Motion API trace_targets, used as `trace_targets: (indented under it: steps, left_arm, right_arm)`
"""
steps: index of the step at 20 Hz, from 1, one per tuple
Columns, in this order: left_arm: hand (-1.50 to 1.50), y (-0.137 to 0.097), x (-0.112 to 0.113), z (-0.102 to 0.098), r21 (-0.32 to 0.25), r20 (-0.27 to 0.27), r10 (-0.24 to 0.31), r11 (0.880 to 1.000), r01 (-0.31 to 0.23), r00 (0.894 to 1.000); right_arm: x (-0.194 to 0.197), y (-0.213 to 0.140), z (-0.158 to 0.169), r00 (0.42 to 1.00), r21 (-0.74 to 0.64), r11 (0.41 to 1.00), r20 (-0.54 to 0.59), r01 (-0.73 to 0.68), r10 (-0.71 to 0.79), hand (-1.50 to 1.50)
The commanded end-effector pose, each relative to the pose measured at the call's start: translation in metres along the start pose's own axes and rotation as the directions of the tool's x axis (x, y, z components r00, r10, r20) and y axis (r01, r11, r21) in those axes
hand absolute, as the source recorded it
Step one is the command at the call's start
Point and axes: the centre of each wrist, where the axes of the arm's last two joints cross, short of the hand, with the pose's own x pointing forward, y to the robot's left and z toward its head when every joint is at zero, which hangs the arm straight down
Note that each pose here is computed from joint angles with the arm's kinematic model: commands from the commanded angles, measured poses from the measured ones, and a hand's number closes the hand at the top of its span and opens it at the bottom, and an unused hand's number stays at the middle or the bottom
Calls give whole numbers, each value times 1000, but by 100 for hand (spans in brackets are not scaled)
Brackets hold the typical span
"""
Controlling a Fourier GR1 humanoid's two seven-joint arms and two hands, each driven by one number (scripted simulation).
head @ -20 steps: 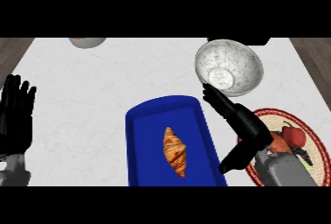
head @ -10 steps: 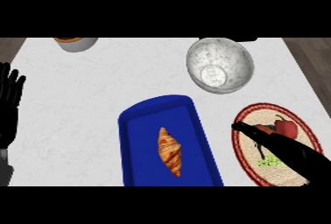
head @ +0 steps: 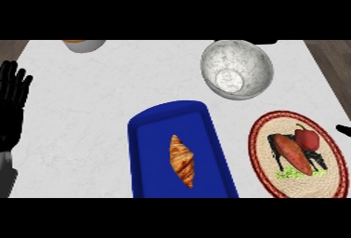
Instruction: Pick the sweet potato from the placemat and place it in the bowl
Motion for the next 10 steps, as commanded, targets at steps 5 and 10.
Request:
trace_targets:
  steps: [5,10]
  left_arm:
    - [0,-1,-5,5,-33,-7,-3,999,2,1000]
    - [0,-1,-6,-10,-29,-4,19,999,-19,1000]
  right_arm:
    - [40,-69,6,952,368,905,-130,-214,278,-150]
    - [49,-86,-1,917,533,807,-132,-254,375,-150]
